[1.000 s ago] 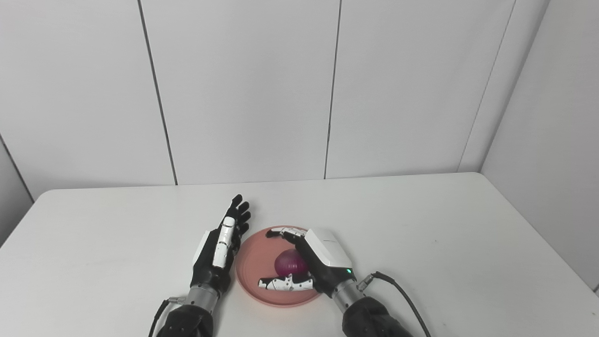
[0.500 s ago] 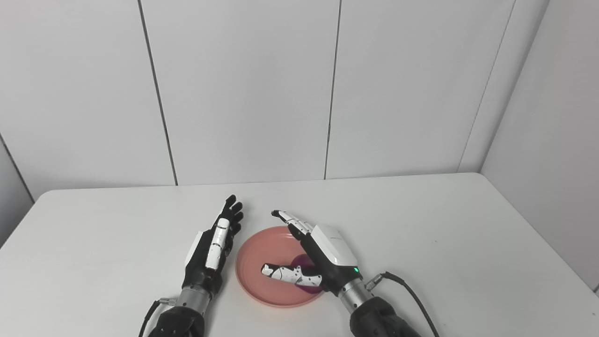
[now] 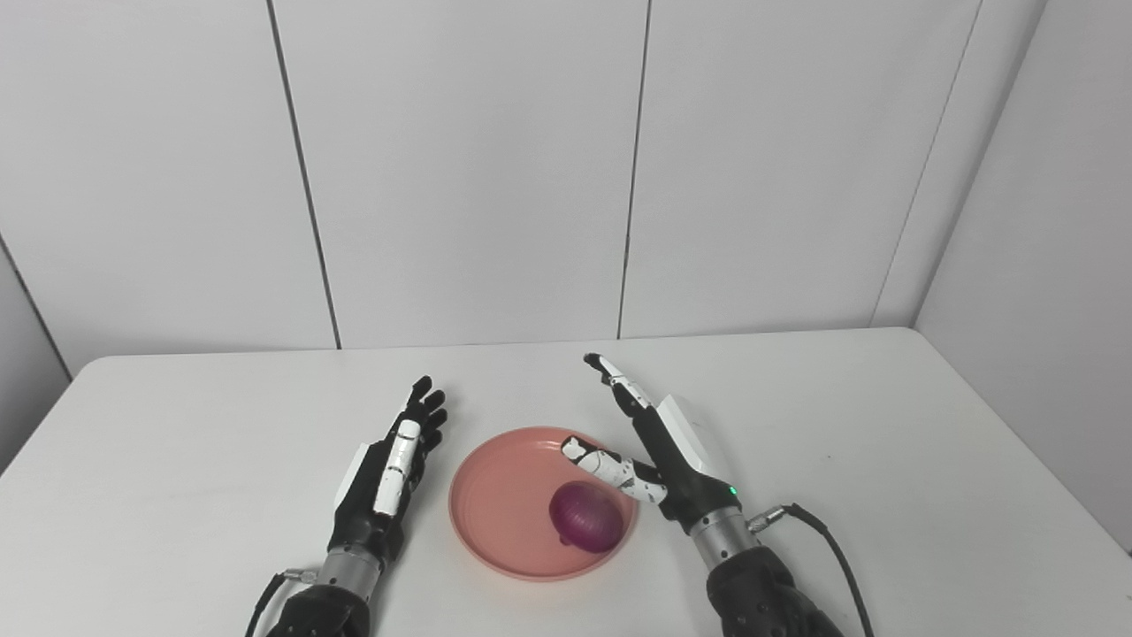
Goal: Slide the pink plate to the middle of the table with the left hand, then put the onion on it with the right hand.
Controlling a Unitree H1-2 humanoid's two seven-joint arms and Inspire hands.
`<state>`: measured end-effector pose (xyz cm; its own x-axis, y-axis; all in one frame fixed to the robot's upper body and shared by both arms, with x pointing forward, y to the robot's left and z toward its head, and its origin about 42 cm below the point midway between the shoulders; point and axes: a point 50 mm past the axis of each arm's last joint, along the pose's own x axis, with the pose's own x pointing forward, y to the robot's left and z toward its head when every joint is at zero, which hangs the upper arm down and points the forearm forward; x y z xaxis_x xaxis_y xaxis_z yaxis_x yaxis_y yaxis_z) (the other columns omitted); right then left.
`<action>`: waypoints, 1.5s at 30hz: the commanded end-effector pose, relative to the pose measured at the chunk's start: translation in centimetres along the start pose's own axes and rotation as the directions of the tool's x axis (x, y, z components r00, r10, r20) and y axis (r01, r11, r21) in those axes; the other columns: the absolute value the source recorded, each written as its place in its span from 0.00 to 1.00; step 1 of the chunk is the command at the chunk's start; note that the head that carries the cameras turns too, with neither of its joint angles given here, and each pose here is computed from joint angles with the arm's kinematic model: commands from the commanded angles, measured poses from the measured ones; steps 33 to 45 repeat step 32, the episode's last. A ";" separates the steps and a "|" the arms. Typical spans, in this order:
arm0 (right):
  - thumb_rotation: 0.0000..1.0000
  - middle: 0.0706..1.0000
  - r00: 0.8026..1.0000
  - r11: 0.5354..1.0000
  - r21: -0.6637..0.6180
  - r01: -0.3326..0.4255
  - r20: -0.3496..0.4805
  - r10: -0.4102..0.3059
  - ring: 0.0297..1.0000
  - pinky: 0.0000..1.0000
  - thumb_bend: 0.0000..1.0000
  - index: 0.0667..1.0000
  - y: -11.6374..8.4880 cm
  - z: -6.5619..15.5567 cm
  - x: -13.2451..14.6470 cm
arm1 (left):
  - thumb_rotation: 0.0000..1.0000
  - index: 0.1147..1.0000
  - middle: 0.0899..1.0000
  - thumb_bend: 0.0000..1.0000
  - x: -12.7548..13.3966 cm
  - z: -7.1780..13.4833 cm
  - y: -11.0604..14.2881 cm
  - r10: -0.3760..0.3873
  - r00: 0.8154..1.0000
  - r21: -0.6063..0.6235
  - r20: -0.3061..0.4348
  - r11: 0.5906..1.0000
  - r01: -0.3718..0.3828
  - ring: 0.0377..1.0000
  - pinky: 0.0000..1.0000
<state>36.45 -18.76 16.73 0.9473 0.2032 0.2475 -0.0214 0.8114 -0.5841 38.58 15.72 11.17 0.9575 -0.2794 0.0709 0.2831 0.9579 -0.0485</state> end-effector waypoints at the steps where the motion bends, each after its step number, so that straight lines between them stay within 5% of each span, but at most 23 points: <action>1: 1.00 0.94 0.999 0.998 0.063 0.030 0.014 -0.031 0.92 0.85 0.59 0.93 -1.1 0.6 0.8 | 1.00 0.97 0.97 0.60 0.7 1.8 0.0 0.001 0.997 0.011 0.079 1.000 -0.002 0.97 0.97; 17: 1.00 1.00 0.994 0.919 0.388 0.073 -0.108 -0.034 1.00 0.98 0.59 1.00 -1.2 -2.2 0.6 | 1.00 0.97 0.97 0.59 -0.5 1.2 0.4 0.025 0.996 0.027 0.086 0.999 -0.027 0.97 0.97; 45: 1.00 1.00 0.989 0.884 0.454 0.107 -0.142 -0.046 1.00 1.00 0.63 1.00 0.1 -3.3 0.0 | 1.00 0.97 0.98 0.58 -0.6 0.8 0.4 0.066 0.993 0.051 0.096 0.996 -0.072 0.98 0.97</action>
